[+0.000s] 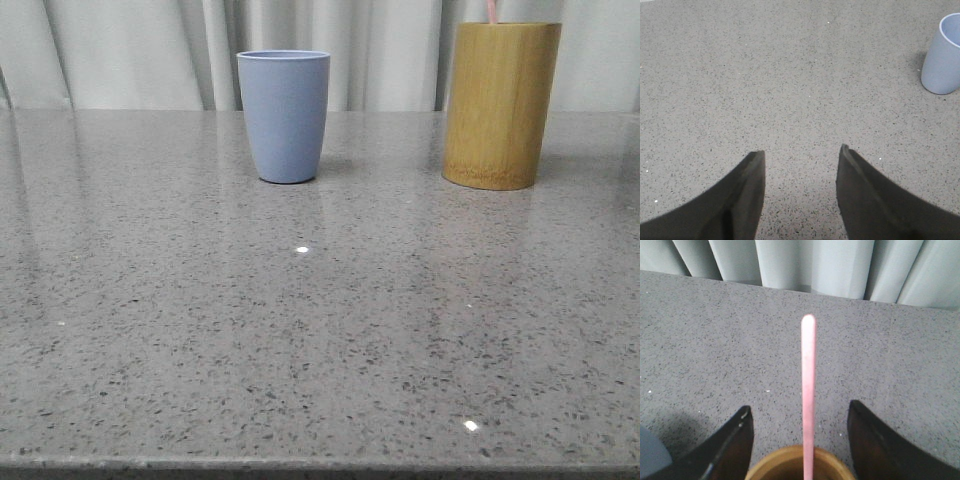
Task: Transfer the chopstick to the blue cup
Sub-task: 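Lower the right gripper over the bamboo cup and grasp the pink stick, then lift the pink stick out with the right gripper toward the blue cup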
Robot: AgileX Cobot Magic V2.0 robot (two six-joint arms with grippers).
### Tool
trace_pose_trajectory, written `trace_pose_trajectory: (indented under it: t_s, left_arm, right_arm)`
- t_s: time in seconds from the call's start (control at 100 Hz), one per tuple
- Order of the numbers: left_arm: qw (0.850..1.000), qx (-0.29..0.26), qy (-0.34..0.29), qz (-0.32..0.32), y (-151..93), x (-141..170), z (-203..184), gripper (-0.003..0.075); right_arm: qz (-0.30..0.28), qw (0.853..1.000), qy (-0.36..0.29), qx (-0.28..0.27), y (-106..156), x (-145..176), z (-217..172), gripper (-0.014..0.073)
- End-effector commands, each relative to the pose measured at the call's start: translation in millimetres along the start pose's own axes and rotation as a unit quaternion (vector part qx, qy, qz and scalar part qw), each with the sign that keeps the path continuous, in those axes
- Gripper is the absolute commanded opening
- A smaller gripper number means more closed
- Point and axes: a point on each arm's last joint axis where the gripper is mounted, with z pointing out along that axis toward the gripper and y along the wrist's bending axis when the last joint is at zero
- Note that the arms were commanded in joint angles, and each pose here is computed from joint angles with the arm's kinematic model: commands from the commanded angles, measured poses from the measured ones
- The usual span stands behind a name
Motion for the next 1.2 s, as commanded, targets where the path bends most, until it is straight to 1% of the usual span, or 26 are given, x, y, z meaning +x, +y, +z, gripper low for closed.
trace_pose_trajectory:
  t_s: [0.0, 0.27, 0.34, 0.38, 0.39, 0.41, 0.46, 0.59, 0.6, 0.61, 0.72, 0.86, 0.98, 1.19]
  left_arm:
    - [0.999, 0.002, -0.049, -0.003, 0, -11, -7, 0.0323]
    - [0.999, 0.002, -0.048, -0.003, 0, -11, -7, 0.0323]
    - [0.999, 0.002, -0.046, -0.003, 0, -11, -7, 0.0323]
    - [0.999, 0.001, -0.044, -0.003, 0, -10, -7, 0.0323]
    - [0.999, 0.001, -0.044, -0.003, 0, -10, -7, 0.0323]
    - [0.999, 0.001, -0.043, -0.003, 0, -10, -7, 0.0323]
    - [0.999, 0.001, -0.042, -0.003, 0, -10, -7, 0.0323]
    - [0.999, 0.001, -0.040, -0.003, 0, -10, -7, 0.0323]
    - [0.999, 0.001, -0.040, -0.003, 0, -10, -7, 0.0323]
    - [0.999, 0.001, -0.040, -0.003, 0, -10, -7, 0.0323]
    - [0.999, 0.001, -0.040, -0.003, 0, -10, -7, 0.0323]
    - [0.999, 0.001, -0.040, -0.003, 0, -10, -7, 0.0323]
    - [0.999, 0.001, -0.040, -0.003, 0, -10, -7, 0.0323]
    - [0.999, 0.001, -0.040, -0.003, 0, -10, -7, 0.0323]
  right_arm:
    - [-0.004, 0.997, -0.075, -0.006, 2, -27, -15, 0.0433]
    - [-0.010, 0.997, -0.076, -0.003, 2, -35, 8, 0.0430]
    - [-0.010, 0.997, -0.074, -0.002, 2, -35, 11, 0.0404]
    - [-0.010, 0.997, -0.075, -0.002, 2, -35, 12, 0.0356]
    - [-0.010, 0.997, -0.074, -0.002, 2, -35, 12, 0.0356]
    - [-0.010, 0.997, -0.074, -0.002, 2, -35, 12, 0.0320]
    - [-0.010, 0.997, -0.074, -0.002, 2, -35, 12, 0.0262]
    - [-0.011, 0.997, -0.079, -0.002, 2, -36, 12, 0.0063]
    - [-0.011, 0.997, -0.079, -0.002, 2, -36, 12, 0.0063]
    - [-0.012, 0.997, -0.079, -0.001, 2, -36, 12, 0.0036]
    - [-0.015, 0.997, -0.079, 0.000, 1, -36, 12, -0.0073]
    - [-0.021, 0.997, -0.081, 0.004, 1, -37, 12, -0.0066]
    - [-0.022, 0.996, -0.092, 0.003, 2, -41, 3, -0.0066]
    - [-0.023, 0.989, -0.148, -0.004, 6, -59, -38, -0.0066]
